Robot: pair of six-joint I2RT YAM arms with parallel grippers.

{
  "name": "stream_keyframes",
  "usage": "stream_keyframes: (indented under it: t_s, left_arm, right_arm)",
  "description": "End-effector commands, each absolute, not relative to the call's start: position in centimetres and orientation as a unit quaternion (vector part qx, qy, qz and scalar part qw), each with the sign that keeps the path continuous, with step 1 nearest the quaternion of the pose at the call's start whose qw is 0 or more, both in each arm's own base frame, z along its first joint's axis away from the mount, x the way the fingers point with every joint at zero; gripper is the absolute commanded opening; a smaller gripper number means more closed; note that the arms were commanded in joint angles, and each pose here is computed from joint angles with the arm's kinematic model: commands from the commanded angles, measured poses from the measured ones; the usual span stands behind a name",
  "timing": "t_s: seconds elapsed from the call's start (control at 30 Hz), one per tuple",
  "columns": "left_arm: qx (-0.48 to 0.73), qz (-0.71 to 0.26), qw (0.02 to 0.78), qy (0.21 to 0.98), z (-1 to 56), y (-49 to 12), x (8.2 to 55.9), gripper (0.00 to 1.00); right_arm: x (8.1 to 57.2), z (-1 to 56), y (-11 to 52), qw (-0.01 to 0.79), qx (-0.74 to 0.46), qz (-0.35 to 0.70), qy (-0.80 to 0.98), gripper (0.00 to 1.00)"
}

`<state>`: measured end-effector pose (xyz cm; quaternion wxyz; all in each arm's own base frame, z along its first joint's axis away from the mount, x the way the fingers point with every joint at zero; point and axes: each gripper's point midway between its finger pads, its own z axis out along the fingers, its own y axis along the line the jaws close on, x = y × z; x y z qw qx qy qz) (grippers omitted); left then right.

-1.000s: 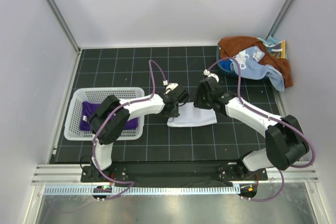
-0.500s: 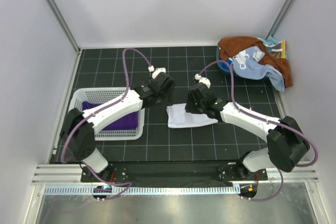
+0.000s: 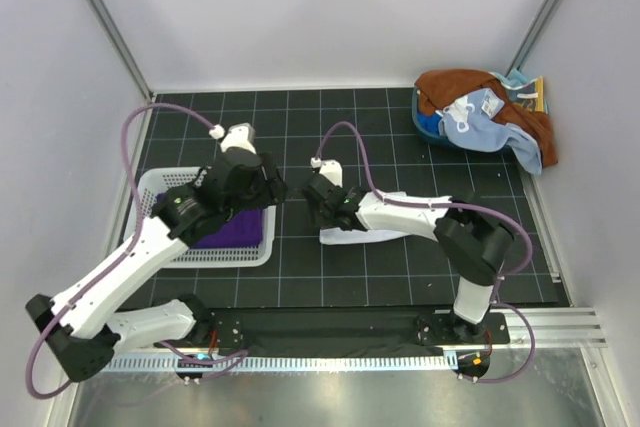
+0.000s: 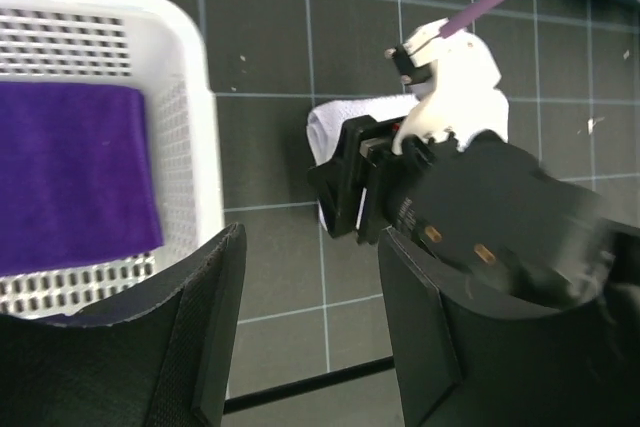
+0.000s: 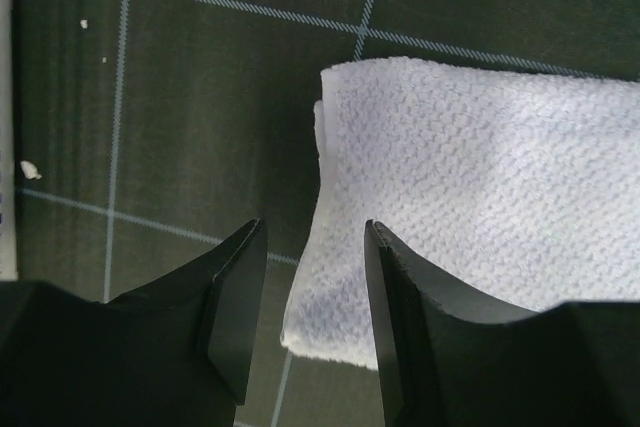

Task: Fold and stack the towels
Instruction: Neatly place the folded towel into the bin

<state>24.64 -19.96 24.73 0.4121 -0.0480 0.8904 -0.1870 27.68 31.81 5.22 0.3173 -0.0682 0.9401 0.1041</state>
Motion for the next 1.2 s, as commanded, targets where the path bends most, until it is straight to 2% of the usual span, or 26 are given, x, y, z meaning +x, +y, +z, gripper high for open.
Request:
stream_keyframes:
  t_s: [0.0, 0.27, 0.47, 0.7, 0.9, 1.17]
  left_arm:
    - [-0.062, -0.172, 0.433, 0.883, 25.9, -17.0, 23.7, 0.59]
    - [-0.073, -0.184, 0.478, 0.856, 29.1, -13.4, 21.2, 0.60]
    - [-0.081, -0.174, 0.506, 0.841, 31.1, -10.7, 19.7, 0.61]
    - [-0.083, -0.181, 0.531, 0.823, 34.0, -9.0, 18.5, 0.62]
    - [-0.081, -0.186, 0.534, 0.821, 34.5, -8.9, 18.2, 0.61]
    - [-0.078, -0.184, 0.534, 0.822, 34.3, -8.7, 18.0, 0.61]
  right_arm:
    - [29.1, 5.7, 32.3, 0.342, -0.051, 0.079, 0.935, 0.51]
    - [28.8, 3.5, 32.2, 0.335, -0.062, 0.009, 0.940, 0.49]
    - [27.9, 1.5, 32.5, 0.314, -0.064, 0.001, 0.947, 0.34]
    - [26.8, 0.3, 31.3, 0.301, -0.063, -0.003, 0.951, 0.04]
    - [26.9, 4.7, 32.2, 0.315, -0.048, 0.074, 0.945, 0.01]
    - [27.2, 14.8, 35.1, 0.353, 0.004, 0.229, 0.907, 0.01]
